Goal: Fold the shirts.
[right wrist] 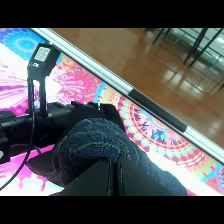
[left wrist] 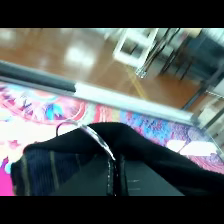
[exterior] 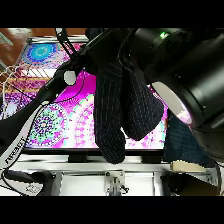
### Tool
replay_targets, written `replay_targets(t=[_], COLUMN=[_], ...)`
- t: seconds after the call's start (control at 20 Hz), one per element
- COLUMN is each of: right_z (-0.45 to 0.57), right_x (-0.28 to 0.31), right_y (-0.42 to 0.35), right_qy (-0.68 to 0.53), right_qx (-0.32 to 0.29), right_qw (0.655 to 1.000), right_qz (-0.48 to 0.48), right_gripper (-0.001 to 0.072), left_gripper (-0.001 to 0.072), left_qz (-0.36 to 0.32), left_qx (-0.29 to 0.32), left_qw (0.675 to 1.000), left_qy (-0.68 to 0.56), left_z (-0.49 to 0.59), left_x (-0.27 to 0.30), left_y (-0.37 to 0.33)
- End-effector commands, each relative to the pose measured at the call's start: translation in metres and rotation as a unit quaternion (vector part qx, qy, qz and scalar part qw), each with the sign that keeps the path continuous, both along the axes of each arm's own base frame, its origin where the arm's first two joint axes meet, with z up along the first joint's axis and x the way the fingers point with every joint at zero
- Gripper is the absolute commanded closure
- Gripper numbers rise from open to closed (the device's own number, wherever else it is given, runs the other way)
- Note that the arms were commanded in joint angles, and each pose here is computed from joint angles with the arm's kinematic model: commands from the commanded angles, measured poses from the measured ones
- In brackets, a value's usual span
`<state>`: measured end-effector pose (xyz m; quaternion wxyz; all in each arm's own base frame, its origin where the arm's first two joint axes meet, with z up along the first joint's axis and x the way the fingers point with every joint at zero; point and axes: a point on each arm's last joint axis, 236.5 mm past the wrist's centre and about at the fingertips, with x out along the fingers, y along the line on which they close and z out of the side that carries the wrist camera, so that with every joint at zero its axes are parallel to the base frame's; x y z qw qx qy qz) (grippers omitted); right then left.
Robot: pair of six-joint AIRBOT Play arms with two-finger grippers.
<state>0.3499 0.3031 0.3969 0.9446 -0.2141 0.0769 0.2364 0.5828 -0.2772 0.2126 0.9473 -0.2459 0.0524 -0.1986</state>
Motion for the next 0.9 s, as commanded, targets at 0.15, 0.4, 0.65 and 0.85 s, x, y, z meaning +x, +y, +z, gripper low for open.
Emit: replay_targets(t=[0.15,0.4,0.65,0.85], right_z=[-0.003,0.003,0.018,0.059], right_x=[0.006,0.014,0.014,0.007], right_y=[-0.018,-0.03,-0.021,-0.001], right_qy=[-0.005,-0.023,-0.06,-0.135], right_qx=[-0.029,-0.043,-0.043,0.001], right_qw=[0.999,0.997,0.997,0.991], right_qz=[-0.034,-0.057,-0.036,0.006], right_gripper=[0.0602,0.0601,0.0596,0.0211], left_gripper=[0.0647,0.0647,0.0648,0.0648], left_qz=[0.012,0.036,0.067,0.039], left_qx=[0.02,0.115,0.086,0.154], left_qw=[0.997,0.968,0.933,0.91], left_qy=[-0.076,-0.219,-0.343,-0.383], left_z=[0.066,0.189,0.325,0.377], left_x=[-0.016,-0.082,-0.18,-0.232], left_y=[0.014,0.045,0.09,0.088])
